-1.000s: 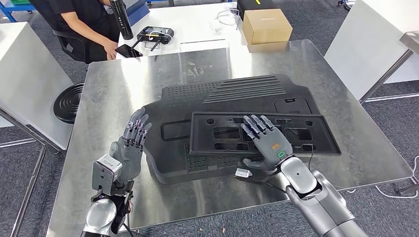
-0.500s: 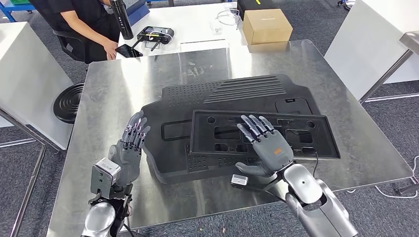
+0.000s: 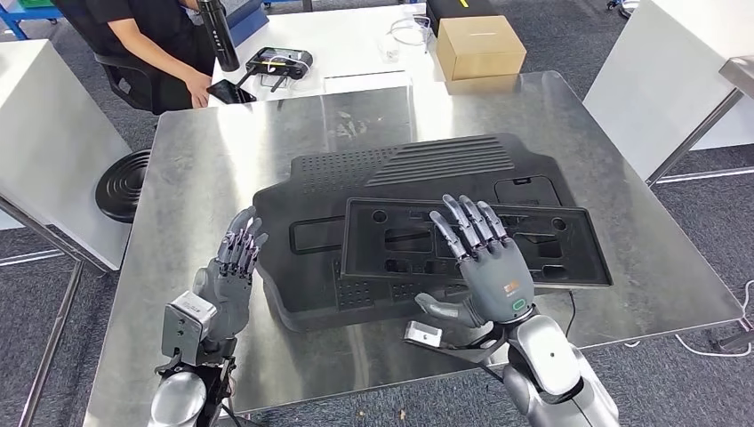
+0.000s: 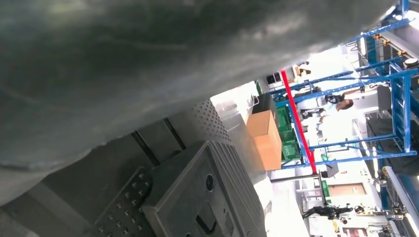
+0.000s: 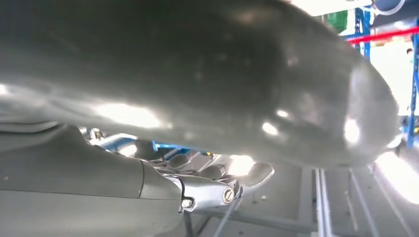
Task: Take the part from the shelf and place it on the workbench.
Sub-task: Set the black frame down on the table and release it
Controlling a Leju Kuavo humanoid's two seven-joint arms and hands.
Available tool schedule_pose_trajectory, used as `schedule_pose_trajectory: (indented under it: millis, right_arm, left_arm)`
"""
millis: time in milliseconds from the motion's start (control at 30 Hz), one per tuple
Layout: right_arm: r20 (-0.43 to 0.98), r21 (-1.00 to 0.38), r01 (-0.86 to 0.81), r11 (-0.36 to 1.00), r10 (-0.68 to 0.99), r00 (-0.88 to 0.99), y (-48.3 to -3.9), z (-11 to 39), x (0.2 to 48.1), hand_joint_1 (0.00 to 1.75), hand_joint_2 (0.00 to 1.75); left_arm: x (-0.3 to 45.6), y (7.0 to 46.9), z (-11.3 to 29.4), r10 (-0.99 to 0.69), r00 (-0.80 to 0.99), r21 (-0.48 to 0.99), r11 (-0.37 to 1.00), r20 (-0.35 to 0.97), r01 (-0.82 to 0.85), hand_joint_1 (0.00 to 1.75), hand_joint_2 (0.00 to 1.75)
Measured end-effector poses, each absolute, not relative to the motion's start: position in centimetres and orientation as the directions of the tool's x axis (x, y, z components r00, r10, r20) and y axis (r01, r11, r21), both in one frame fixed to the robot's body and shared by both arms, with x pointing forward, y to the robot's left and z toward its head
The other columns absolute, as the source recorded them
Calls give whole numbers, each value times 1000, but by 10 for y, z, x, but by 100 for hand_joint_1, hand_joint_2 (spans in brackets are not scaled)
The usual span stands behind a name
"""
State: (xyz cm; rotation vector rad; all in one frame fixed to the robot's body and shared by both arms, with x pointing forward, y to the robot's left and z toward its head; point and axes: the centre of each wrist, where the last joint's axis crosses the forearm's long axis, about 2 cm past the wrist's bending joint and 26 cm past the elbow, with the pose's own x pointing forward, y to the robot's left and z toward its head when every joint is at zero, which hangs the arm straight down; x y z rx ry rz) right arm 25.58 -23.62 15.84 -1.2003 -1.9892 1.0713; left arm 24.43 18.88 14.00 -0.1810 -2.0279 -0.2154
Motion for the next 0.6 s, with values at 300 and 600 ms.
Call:
schedule_pose_trajectory:
  millis: [300,600]
  right_arm:
    - [370,-697,437,569,807,-460,-228,180,223,0,0]
    - [546,-486,414,770,637,-544,-224,185,153,0,0]
  left_arm:
    - [229,192,133,-32,-464,114,982,885,149,0,0]
    - [210,197,124,-141,-486,179,983,862,33,0,0]
